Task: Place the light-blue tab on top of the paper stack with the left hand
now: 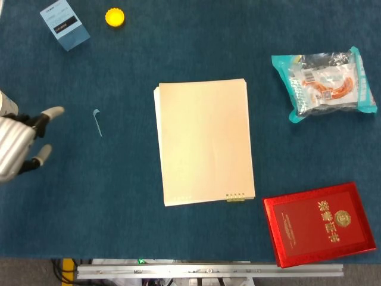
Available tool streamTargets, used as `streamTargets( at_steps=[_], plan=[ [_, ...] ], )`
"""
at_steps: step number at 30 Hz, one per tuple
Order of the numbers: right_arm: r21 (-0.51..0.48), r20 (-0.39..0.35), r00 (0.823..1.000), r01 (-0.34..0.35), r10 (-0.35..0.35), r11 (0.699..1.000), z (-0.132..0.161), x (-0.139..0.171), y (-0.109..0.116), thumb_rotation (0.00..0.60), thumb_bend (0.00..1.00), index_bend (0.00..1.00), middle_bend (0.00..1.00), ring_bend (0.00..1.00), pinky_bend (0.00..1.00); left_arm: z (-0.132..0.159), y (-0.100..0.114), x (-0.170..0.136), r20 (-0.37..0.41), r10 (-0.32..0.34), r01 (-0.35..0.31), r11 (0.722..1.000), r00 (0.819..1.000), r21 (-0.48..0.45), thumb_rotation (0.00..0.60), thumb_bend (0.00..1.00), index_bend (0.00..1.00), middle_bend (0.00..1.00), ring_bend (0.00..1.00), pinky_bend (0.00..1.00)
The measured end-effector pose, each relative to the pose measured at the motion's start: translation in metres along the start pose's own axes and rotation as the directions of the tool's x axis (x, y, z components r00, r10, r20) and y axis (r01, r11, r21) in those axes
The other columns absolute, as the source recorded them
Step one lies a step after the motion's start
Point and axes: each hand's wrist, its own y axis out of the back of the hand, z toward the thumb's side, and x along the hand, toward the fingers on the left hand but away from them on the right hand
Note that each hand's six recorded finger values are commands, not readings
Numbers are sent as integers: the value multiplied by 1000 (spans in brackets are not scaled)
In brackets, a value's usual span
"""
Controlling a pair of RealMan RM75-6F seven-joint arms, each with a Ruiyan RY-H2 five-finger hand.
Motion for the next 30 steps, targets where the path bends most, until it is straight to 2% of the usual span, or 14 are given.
streamTargets(
  at_steps=[3,8,18,23,30],
  plan=[
    [1,4,1000,-11,11,1000,-1,3,-1,600,210,238,379,386,513,2,-3,18,60,-32,31,999,998,9,600,348,312,838,852,898],
    [8,24,999,-31,30,999,-5,9,-3,600,210,238,378,388,513,1,-10,47,136,-72,69,997,988,24,600,349,374,943,940,949],
    [11,48,998,-47,47,999,-7,12,-6,600,210,238,379,392,513,-1,-38,95,254,-170,138,981,952,139,600,349,388,978,975,967],
    [11,50,997,-53,52,999,-6,13,-8,600,210,238,378,393,513,4,-48,109,301,-194,135,969,934,208,600,349,391,979,977,967],
    [13,62,996,-57,56,998,-7,14,-10,600,210,238,379,393,513,16,-63,118,377,-231,115,945,897,307,600,349,409,980,977,968]
  ],
)
